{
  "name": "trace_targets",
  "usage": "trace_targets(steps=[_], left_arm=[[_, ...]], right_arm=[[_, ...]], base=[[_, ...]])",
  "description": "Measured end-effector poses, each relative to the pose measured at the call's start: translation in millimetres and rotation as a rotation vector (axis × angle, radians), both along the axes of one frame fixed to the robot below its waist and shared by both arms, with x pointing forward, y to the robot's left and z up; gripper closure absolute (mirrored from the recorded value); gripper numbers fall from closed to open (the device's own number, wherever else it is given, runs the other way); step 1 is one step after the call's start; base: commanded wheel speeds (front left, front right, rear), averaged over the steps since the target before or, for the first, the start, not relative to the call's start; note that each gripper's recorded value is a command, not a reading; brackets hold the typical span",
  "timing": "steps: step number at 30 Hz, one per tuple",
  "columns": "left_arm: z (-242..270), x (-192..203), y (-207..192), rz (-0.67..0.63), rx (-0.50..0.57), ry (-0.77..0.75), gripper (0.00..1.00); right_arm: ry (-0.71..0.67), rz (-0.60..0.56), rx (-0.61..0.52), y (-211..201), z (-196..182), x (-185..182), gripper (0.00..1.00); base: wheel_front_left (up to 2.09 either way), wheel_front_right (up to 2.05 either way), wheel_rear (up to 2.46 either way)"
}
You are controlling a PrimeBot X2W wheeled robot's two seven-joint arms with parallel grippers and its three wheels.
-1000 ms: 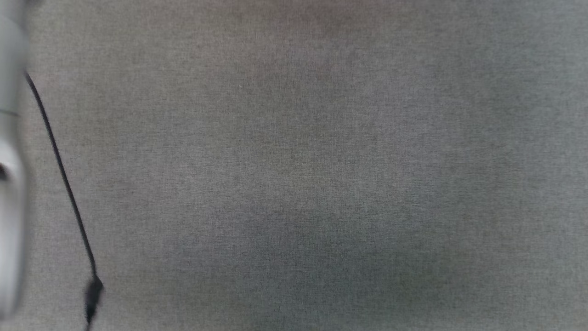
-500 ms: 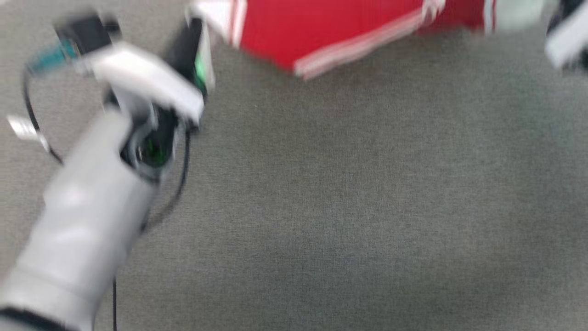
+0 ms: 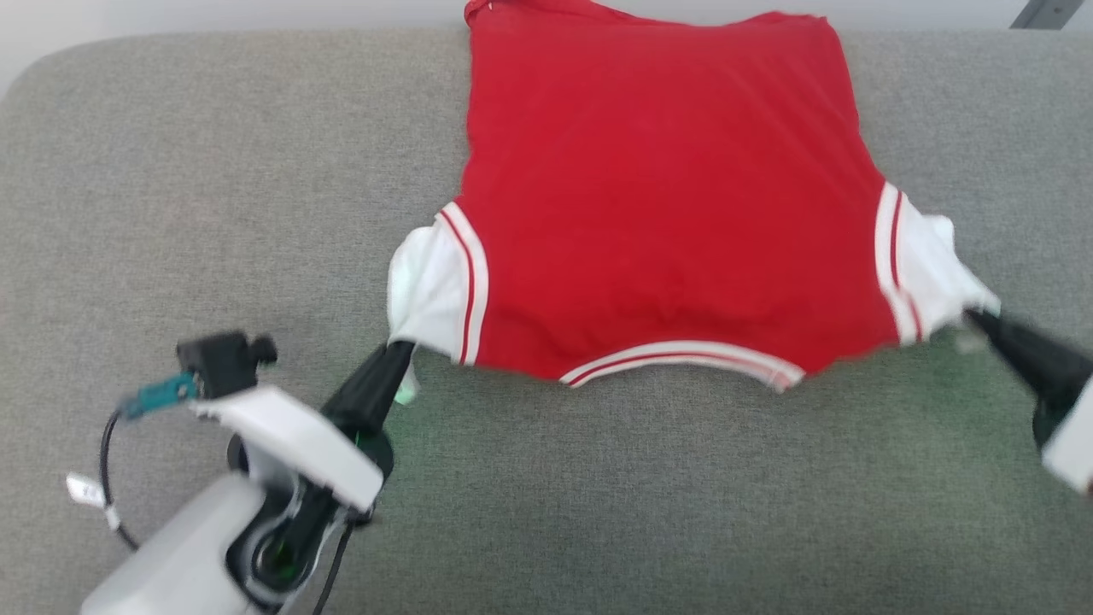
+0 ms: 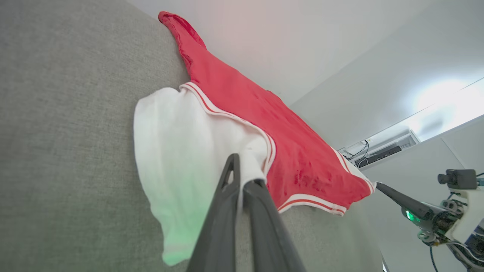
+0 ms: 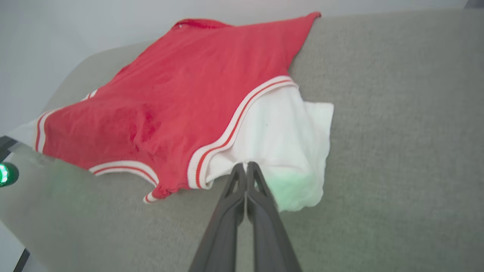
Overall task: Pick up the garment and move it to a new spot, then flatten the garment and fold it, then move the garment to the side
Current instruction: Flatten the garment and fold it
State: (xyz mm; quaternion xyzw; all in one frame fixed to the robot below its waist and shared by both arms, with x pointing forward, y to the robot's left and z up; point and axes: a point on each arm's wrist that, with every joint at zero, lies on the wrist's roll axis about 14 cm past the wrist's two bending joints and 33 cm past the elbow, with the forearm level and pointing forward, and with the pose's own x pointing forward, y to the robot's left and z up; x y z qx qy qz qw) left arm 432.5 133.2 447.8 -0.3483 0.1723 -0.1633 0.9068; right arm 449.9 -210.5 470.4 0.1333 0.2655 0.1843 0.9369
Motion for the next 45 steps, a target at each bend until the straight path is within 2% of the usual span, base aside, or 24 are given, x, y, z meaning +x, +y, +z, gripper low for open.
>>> trace_targets(steps=[5, 16, 18, 25, 31, 36, 40, 42, 43, 45], left_arm=[[-9, -31, 1, -0.038, -0.016, 0.044, 1.00], [-14, -90, 19, -0.084, 0.013, 0.120, 1.00], [-13, -94, 15, -0.102, 0.036, 0.110, 1.00], [-19, -97, -5, -0.118, 0.012, 0.124, 1.00], [-41, -93, -7, -0.106, 0.051, 0.163, 1.00], [-61, -90, -12, -0.114, 0.077, 0.204, 1.00], [-73, -90, -10, -0.115, 0.104, 0.224, 1.00], [-76, -90, -10, -0.117, 0.108, 0.226, 1.00], [-76, -90, -10, -0.116, 0.107, 0.226, 1.00], [-77, -92, -10, -0.120, 0.110, 0.227, 1.00]], right_arm=[[0.110, 0.050, -0.021, 0, -19, -41, 1.00], [0.207, 0.087, -0.028, 2, -18, -95, 1.00], [0.196, 0.079, -0.041, 0, -15, -96, 1.00], [0.257, 0.105, -0.067, 8, -23, -108, 1.00], [0.365, 0.126, -0.076, 18, -53, -119, 1.00], [0.436, 0.149, -0.168, 18, -88, -120, 1.00], [0.430, 0.175, -0.213, 24, -103, -114, 1.00], [0.411, 0.173, -0.206, 28, -104, -109, 0.30], [0.399, 0.172, -0.209, 28, -104, -107, 0.00], [0.365, 0.170, -0.221, 27, -102, -100, 0.00]], base=[[0.00, 0.00, 0.00], [0.00, 0.00, 0.00], [0.00, 0.00, 0.00], [0.00, 0.00, 0.00], [0.00, 0.00, 0.00], [0.00, 0.00, 0.00], [0.00, 0.00, 0.00], [0.00, 0.00, 0.00], [0.00, 0.00, 0.00], [0.00, 0.00, 0.00]])
